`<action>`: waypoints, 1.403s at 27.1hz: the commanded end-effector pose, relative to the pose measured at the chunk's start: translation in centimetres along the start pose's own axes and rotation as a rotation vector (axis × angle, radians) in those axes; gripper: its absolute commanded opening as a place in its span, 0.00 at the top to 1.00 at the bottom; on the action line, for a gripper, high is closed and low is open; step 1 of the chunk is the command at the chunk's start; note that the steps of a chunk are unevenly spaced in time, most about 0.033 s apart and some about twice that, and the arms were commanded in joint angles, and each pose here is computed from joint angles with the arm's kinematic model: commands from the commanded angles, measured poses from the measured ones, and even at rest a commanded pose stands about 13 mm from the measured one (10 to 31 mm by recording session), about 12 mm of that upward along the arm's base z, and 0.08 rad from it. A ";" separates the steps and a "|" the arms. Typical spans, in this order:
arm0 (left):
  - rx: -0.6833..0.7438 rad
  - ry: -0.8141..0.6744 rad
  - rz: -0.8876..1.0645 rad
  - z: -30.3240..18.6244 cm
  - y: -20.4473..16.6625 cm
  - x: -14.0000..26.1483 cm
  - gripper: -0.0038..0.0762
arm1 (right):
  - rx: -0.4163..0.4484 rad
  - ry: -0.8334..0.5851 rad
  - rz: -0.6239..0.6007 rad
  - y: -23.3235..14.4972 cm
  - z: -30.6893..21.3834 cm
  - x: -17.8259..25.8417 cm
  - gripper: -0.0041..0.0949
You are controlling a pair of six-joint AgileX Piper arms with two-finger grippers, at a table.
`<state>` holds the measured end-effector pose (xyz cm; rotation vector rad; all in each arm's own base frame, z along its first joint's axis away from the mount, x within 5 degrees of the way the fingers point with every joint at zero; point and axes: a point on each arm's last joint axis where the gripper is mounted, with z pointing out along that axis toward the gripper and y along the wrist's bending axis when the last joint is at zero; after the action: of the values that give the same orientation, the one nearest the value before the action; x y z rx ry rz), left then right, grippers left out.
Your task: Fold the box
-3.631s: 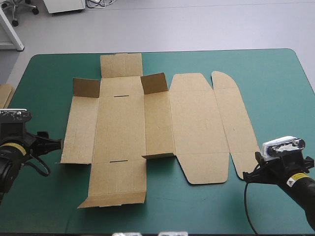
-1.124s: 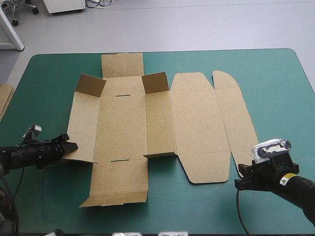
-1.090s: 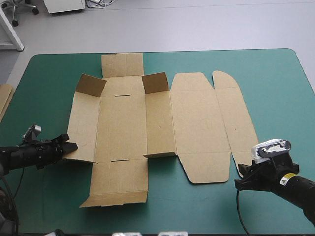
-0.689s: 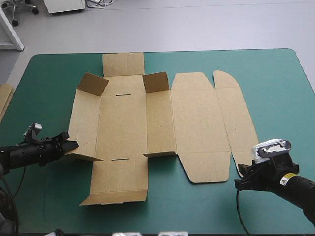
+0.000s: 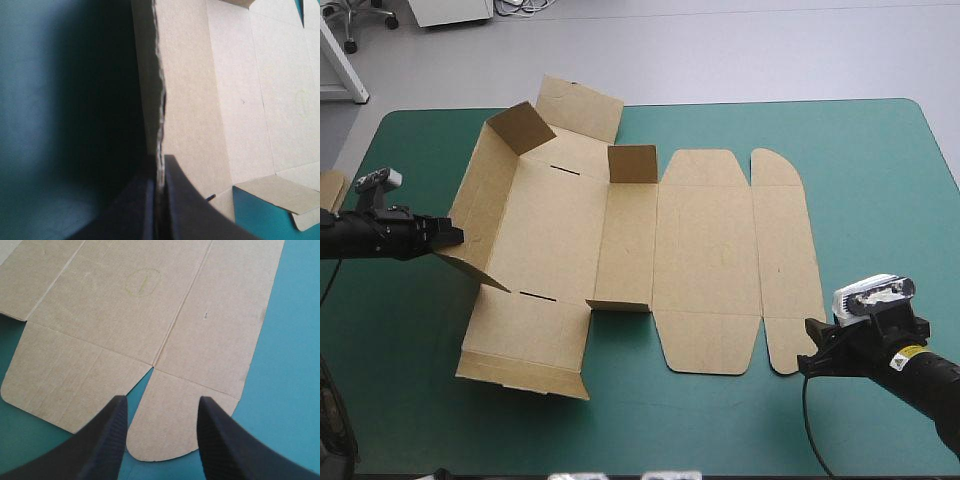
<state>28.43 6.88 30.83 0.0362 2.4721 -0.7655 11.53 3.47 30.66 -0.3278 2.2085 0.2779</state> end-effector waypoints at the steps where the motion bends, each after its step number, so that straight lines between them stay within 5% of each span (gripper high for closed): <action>1: 0.055 -0.038 0.120 -1.5 -4.0 -2.1 0.96 | 0.022 -0.107 -0.030 0.0 -0.9 -1.9 0.54; 8: 0.021 -0.010 0.378 -1.3 -8.3 -5.7 0.94 | 0.067 -0.144 -0.085 -0.3 -1.8 -3.0 0.54; 20: 0.172 0.095 0.634 5.0 -11.4 -6.7 0.93 | 0.059 -0.140 -0.070 -0.1 -2.2 -3.3 0.54; 38: 0.072 -0.053 1.023 0.9 -15.1 -9.8 0.93 | 0.073 -0.193 -0.074 -0.2 -2.9 -4.5 0.54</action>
<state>36.21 -4.43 39.67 1.1400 2.0740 -0.3989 11.70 3.03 33.89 -0.3533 2.1093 0.1853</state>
